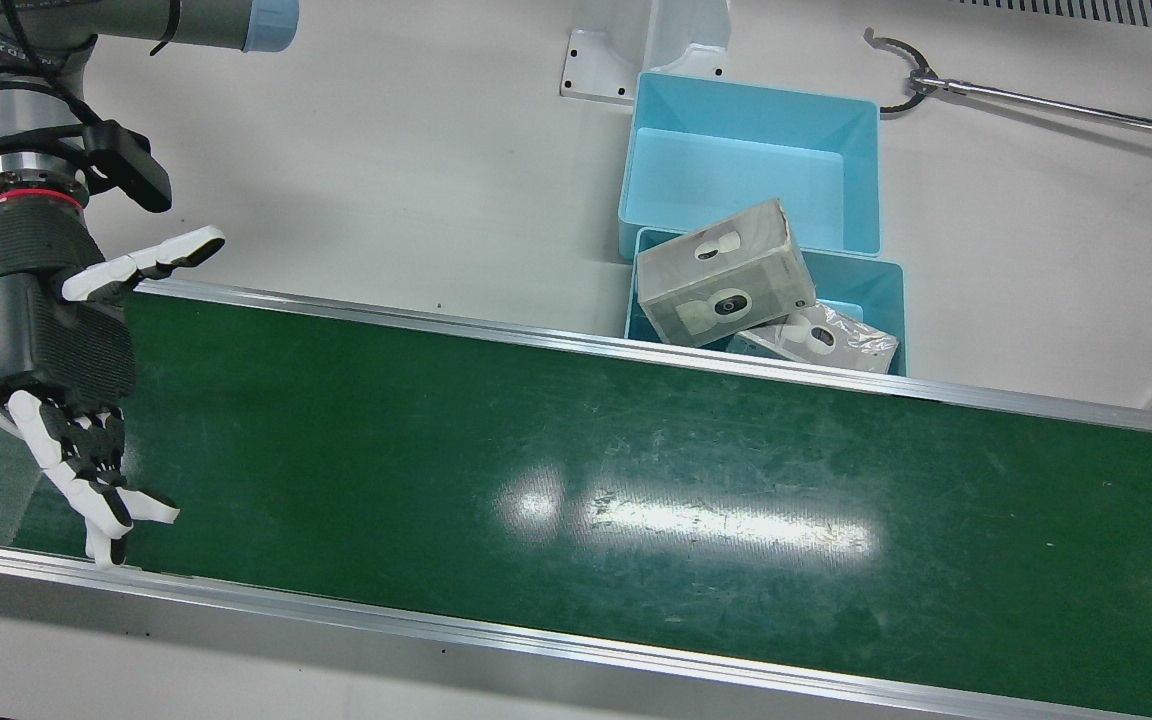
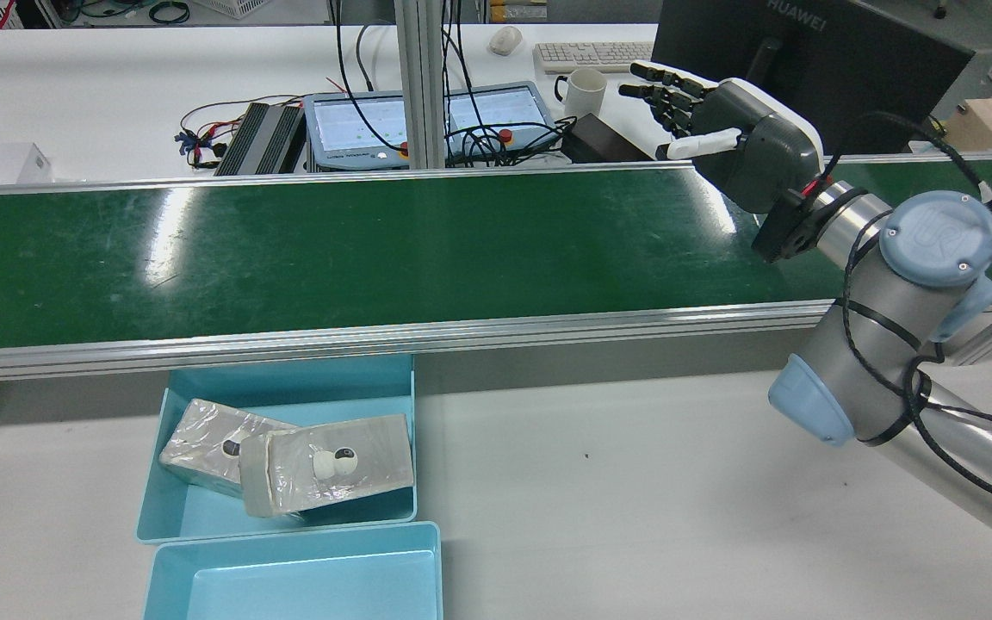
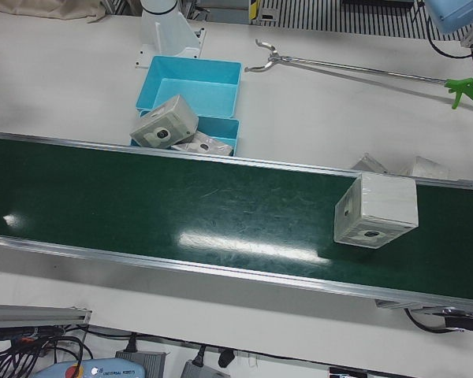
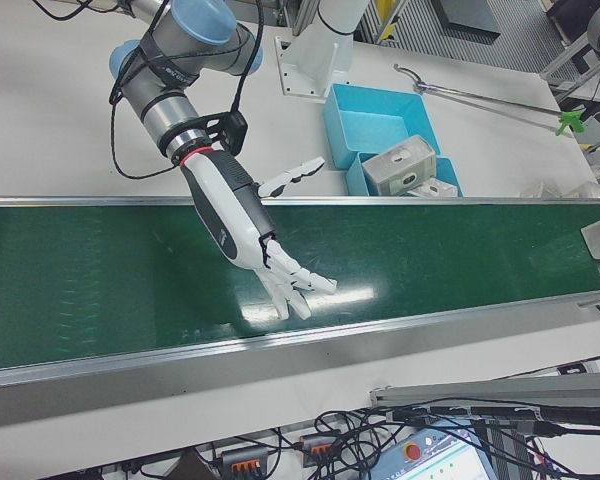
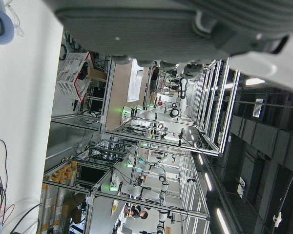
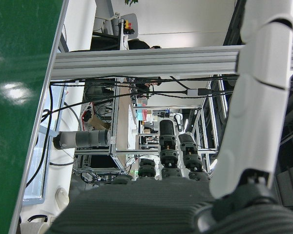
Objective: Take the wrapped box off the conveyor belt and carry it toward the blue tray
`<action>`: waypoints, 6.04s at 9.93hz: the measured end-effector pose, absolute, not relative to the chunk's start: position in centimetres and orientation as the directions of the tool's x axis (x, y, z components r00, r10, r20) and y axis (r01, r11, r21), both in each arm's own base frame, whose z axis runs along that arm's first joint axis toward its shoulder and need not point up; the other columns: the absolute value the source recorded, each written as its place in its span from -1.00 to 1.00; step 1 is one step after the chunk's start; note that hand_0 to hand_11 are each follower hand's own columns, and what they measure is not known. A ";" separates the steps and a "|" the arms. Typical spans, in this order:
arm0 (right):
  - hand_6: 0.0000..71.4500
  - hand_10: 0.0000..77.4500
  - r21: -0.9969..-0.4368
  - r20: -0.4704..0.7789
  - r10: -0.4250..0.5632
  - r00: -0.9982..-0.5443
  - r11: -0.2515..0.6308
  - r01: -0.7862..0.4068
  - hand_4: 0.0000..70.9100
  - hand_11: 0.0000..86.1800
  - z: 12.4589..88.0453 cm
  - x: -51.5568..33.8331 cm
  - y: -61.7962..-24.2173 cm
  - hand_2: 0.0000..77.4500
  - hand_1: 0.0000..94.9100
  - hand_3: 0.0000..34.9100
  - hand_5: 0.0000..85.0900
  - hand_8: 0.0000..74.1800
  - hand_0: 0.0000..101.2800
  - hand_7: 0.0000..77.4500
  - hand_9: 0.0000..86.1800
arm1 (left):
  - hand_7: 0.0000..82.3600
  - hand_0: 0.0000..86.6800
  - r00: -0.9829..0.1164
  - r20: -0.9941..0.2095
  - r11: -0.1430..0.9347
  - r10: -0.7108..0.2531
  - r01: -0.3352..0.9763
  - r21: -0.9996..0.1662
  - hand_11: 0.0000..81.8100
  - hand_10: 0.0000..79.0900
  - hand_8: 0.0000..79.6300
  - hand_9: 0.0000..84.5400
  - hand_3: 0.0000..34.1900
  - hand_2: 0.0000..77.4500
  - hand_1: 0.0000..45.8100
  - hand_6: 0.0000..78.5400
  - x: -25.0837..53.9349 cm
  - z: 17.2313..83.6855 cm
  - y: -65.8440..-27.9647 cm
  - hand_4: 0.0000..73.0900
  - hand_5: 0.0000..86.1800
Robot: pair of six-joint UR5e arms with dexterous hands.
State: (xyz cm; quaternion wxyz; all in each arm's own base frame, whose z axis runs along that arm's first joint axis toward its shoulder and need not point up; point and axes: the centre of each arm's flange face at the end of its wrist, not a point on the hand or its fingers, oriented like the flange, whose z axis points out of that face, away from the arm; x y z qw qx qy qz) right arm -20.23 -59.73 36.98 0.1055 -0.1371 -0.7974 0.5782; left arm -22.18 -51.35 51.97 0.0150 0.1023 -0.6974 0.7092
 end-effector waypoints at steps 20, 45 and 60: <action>-0.82 -1.00 -0.954 0.022 0.352 -0.936 0.287 0.086 -0.78 -0.97 37.3 -21.3 -59.6 -0.79 -0.75 -1.00 -0.71 -0.87 -0.09 -0.48 -0.91 | -0.99 -1.00 -0.979 0.166 -0.027 -0.122 -0.164 -0.986 -0.99 -1.00 -0.99 -1.00 -1.00 -0.99 -1.00 -0.99 -22.2 52.0 -51.4 -1.00 -0.97; -0.80 -1.00 -0.962 0.011 0.301 -0.954 0.264 0.072 -0.69 -0.97 37.0 -19.8 -58.8 -0.79 -0.72 -1.00 -0.71 -0.91 -0.06 -0.48 -0.91 | -0.99 -1.00 -0.979 0.166 -0.027 -0.122 -0.164 -0.986 -0.99 -0.99 -0.99 -0.99 -1.00 -0.97 -1.00 -0.99 -22.2 52.0 -51.4 -1.00 -0.97; -0.76 -1.00 -0.953 0.006 0.336 -0.942 0.289 0.097 -0.66 -0.97 33.9 -24.0 -59.8 -0.73 -0.72 -1.00 -0.65 -0.88 -0.07 -0.38 -0.86 | -0.99 -1.00 -0.979 0.166 -0.027 -0.122 -0.164 -0.986 -0.99 -0.99 -0.99 -0.99 -1.00 -0.97 -1.00 -1.00 -22.2 52.0 -51.4 -1.00 -0.97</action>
